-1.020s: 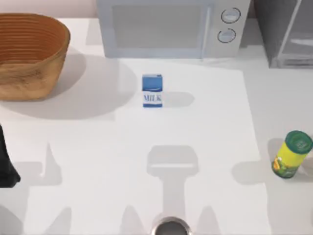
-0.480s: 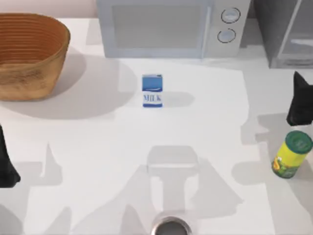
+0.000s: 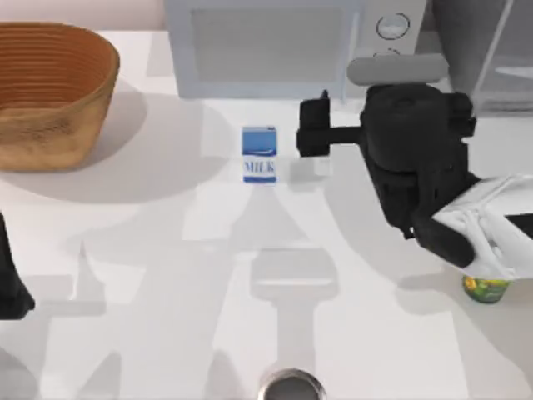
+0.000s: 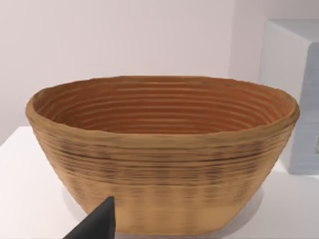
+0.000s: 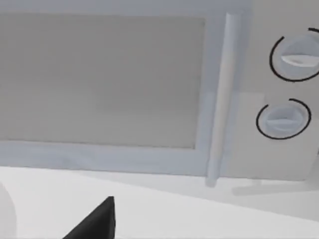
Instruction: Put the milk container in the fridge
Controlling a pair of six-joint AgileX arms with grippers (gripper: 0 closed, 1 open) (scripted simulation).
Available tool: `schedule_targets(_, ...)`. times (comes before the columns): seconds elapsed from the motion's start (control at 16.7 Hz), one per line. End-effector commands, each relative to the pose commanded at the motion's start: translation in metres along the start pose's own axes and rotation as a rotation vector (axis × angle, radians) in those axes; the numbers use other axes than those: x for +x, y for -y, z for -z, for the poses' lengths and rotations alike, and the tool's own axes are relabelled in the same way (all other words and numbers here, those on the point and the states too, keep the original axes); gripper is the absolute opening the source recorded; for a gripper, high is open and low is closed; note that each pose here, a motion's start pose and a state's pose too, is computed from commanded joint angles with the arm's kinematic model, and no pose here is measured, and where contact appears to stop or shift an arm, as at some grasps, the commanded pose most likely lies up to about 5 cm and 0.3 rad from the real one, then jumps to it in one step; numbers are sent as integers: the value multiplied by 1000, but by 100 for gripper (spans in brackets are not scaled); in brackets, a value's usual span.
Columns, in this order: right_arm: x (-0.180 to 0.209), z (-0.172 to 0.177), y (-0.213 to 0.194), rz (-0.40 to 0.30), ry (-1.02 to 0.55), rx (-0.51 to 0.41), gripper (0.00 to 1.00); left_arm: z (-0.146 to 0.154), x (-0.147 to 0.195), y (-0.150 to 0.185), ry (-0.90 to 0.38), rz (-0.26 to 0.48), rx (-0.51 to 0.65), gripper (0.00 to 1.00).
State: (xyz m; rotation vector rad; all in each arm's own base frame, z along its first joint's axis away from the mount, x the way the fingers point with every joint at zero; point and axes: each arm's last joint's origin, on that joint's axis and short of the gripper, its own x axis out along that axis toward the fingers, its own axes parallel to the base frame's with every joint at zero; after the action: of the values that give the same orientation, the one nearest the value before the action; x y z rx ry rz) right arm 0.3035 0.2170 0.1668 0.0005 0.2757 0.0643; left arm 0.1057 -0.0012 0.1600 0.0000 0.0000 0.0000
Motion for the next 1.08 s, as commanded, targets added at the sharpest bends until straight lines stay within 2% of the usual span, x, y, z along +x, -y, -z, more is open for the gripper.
schedule_targets(0.3, 38, 54, -81, 36, 66, 34, 100, 0, 0, 0, 0, 0, 0, 100)
schedule_targets(0.48, 48, 96, -111, 56, 74, 24, 100, 0, 0, 0, 0, 0, 0, 100)
schedule_targets(0.66, 51, 121, -124, 71, 76, 10, 100, 0, 0, 0, 0, 0, 0, 100)
schedule_targets(1.08, 53, 123, -123, 77, 73, 6, 100, 0, 0, 0, 0, 0, 0, 100)
